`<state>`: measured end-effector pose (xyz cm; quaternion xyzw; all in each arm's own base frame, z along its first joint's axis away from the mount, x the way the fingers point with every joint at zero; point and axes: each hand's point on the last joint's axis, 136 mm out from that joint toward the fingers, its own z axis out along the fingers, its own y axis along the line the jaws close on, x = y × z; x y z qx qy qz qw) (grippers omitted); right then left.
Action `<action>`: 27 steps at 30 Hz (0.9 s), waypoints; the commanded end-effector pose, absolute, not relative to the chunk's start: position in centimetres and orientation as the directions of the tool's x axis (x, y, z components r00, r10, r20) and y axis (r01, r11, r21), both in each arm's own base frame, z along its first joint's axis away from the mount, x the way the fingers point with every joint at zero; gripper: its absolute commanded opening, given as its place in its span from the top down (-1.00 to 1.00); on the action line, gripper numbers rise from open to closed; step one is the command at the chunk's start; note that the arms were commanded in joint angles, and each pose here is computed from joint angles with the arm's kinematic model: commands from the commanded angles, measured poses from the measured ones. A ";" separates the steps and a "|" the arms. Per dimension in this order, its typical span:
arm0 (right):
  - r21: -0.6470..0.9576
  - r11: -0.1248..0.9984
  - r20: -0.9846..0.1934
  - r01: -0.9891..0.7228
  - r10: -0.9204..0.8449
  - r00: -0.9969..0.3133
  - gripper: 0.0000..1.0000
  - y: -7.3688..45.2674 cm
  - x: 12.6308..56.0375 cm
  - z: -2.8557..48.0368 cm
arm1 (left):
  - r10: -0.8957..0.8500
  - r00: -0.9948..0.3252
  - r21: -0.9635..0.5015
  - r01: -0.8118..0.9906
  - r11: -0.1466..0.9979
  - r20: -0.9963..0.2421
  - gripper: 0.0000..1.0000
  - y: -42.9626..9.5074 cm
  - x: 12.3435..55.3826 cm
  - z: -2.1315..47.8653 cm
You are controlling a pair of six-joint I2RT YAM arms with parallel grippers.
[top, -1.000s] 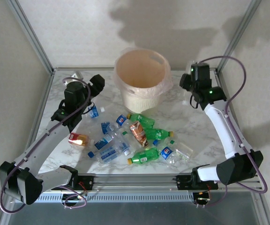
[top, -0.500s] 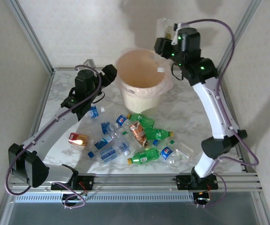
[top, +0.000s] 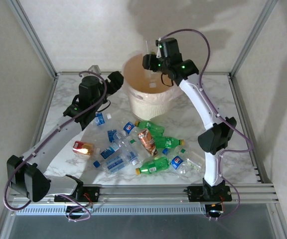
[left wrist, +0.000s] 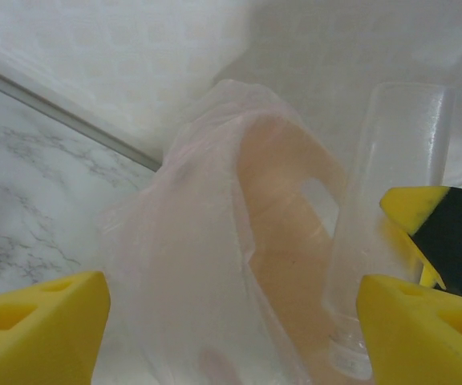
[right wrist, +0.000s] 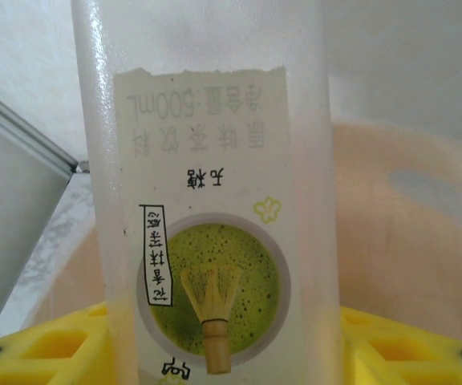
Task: Put the plastic bottles in the bin
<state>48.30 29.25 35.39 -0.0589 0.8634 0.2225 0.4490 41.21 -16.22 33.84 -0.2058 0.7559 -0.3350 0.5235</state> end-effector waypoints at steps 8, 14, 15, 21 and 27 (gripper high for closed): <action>0.304 0.905 -0.747 -0.297 0.033 -0.664 -0.13 31.2 46.9 31.9 | -0.628 -0.346 -0.664 -0.019 0.747 -0.697 -0.61 -14.7 40.3 32.9; 0.288 0.923 -0.708 -0.257 0.024 -0.706 -0.13 31.1 46.0 30.2 | -0.628 -0.349 -0.656 -0.045 0.753 -0.696 -0.61 -14.2 40.0 31.9; 0.284 0.924 -0.703 -0.256 0.019 -0.711 -0.12 31.1 45.8 30.0 | -0.628 -0.349 -0.657 -0.047 0.753 -0.695 -0.62 -14.2 40.0 31.8; 0.269 0.927 -0.679 -0.261 -0.010 -0.734 -0.16 32.0 45.1 28.4 | -0.624 -0.354 -0.653 -0.048 0.756 -0.696 -0.62 -14.2 40.0 31.4; 0.254 0.939 -0.648 -0.233 -0.013 -0.761 -0.17 31.7 45.2 26.9 | -0.622 -0.352 -0.650 -0.047 0.759 -0.700 -0.61 -14.1 39.8 31.5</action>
